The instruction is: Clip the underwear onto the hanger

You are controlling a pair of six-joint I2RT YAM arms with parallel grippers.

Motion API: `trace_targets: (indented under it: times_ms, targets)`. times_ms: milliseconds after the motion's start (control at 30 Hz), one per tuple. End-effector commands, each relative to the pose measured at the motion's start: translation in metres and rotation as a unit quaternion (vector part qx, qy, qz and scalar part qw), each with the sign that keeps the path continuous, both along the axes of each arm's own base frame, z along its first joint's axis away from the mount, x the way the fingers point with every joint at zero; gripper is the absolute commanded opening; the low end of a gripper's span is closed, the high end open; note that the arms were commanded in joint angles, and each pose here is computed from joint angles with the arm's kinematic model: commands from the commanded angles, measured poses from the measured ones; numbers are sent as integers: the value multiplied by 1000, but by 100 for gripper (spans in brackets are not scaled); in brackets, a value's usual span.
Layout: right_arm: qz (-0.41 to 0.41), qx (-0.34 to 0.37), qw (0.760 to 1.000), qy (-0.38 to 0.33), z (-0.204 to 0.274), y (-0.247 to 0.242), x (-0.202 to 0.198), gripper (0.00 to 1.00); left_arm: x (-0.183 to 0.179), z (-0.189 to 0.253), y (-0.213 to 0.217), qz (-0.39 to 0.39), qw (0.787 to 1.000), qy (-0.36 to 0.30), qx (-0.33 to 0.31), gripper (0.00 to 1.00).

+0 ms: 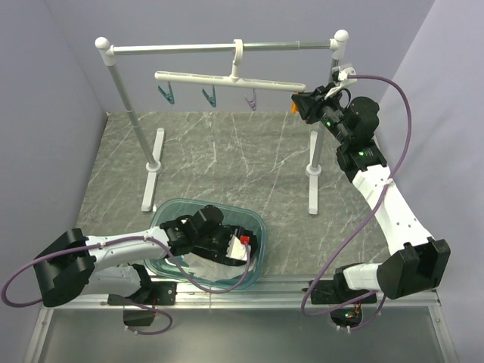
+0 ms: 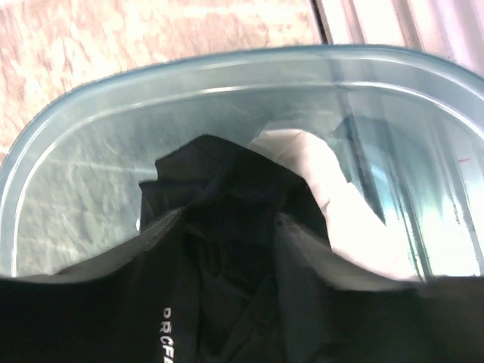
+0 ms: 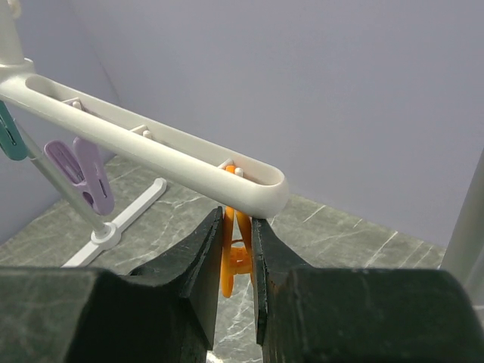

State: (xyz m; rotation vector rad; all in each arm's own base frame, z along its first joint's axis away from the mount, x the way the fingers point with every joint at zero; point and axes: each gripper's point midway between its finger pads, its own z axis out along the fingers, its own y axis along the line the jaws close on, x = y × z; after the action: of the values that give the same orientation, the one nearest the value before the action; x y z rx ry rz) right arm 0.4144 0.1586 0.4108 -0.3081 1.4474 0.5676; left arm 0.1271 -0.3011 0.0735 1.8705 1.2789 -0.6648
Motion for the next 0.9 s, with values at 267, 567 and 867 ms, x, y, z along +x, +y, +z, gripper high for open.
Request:
trace_targets:
  times_ms: [267, 567, 867]
  targets:
    - [-2, 2, 1000, -20, 19, -4, -2, 0, -9, 29, -19, -24, 999, 38, -20, 0]
    - [0, 2, 1000, -23, 20, -3, -4, 0, 2, 109, -56, -13, 994, 54, -95, 0]
    - [0, -2, 1000, -25, 21, -3, -5, 0, -1, 121, -89, -35, 991, 94, -91, 0]
